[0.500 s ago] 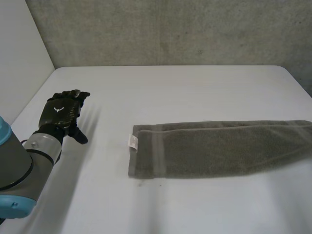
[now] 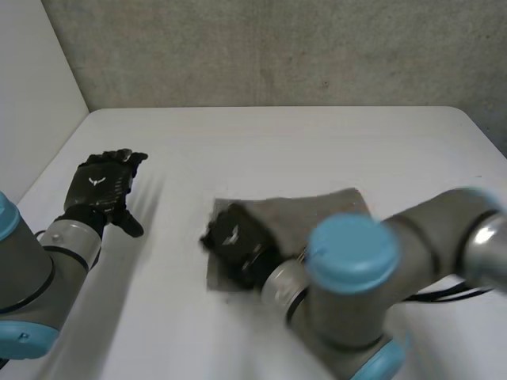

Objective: Fold the towel.

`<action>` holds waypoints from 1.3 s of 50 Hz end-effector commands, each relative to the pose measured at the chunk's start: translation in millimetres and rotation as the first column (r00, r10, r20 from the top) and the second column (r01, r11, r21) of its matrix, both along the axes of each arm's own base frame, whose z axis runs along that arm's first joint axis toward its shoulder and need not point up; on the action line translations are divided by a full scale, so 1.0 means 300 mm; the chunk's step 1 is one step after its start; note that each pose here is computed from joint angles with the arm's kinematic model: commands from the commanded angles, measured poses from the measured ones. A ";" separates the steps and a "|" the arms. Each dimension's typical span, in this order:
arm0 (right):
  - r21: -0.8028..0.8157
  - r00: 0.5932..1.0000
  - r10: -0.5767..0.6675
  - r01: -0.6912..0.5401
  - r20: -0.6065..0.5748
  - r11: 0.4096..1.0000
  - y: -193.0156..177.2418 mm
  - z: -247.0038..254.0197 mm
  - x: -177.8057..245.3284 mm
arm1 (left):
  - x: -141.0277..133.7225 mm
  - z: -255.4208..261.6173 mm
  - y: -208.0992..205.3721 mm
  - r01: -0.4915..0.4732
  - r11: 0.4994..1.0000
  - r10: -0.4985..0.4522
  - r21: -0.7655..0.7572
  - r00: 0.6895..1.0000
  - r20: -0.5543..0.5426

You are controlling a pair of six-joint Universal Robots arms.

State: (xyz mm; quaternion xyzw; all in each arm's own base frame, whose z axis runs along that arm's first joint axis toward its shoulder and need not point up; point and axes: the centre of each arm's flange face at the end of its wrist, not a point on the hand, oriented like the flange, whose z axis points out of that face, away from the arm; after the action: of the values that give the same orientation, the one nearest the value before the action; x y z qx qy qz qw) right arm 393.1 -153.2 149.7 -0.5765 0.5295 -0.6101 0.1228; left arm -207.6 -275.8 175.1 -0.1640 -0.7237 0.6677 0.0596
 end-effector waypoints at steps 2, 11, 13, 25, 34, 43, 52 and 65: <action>0.045 0.998 0.038 -0.036 -0.055 0.998 0.058 -0.085 0.019 | -0.005 -0.002 0.006 0.006 1.000 -0.006 0.002 1.000 0.001; 0.047 0.976 -0.182 0.177 0.121 0.983 -0.079 0.139 -0.079 | -0.007 -0.002 0.007 0.008 1.000 -0.008 0.002 1.000 0.001; 0.079 0.963 -0.224 0.214 0.148 0.974 -0.111 0.158 -0.113 | -0.006 -0.004 0.008 0.008 1.000 -0.008 0.004 1.000 0.002; 0.284 0.887 -0.458 0.423 0.066 0.860 -0.230 0.064 -0.410 | -0.013 -0.011 0.021 0.017 1.000 -0.017 0.013 1.000 0.004; 0.376 0.855 -0.518 0.474 0.017 0.796 -0.256 -0.040 -0.556 | -0.018 -0.013 0.026 0.022 1.000 -0.022 0.014 1.000 0.004; 0.264 0.840 -0.537 0.504 0.071 0.822 -0.303 -0.069 -0.594 | -0.022 -0.014 0.031 0.026 1.000 -0.026 0.016 1.000 0.003; 0.018 0.863 -0.501 0.501 0.062 0.865 -0.364 -0.010 -0.586 | -0.026 -0.014 0.034 0.031 0.999 -0.031 0.016 1.000 0.003; -0.256 0.999 0.046 -0.042 0.010 0.966 -0.026 0.042 -0.117 | -0.026 -0.014 0.034 0.031 0.999 -0.031 0.016 1.000 0.003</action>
State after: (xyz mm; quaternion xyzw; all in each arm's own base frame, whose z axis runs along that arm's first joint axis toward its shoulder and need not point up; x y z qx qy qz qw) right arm 309.7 -207.4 172.6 -0.5272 0.5072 -0.6814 0.0220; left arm -215.3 -265.6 170.8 -0.1758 -0.7266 0.6605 0.0699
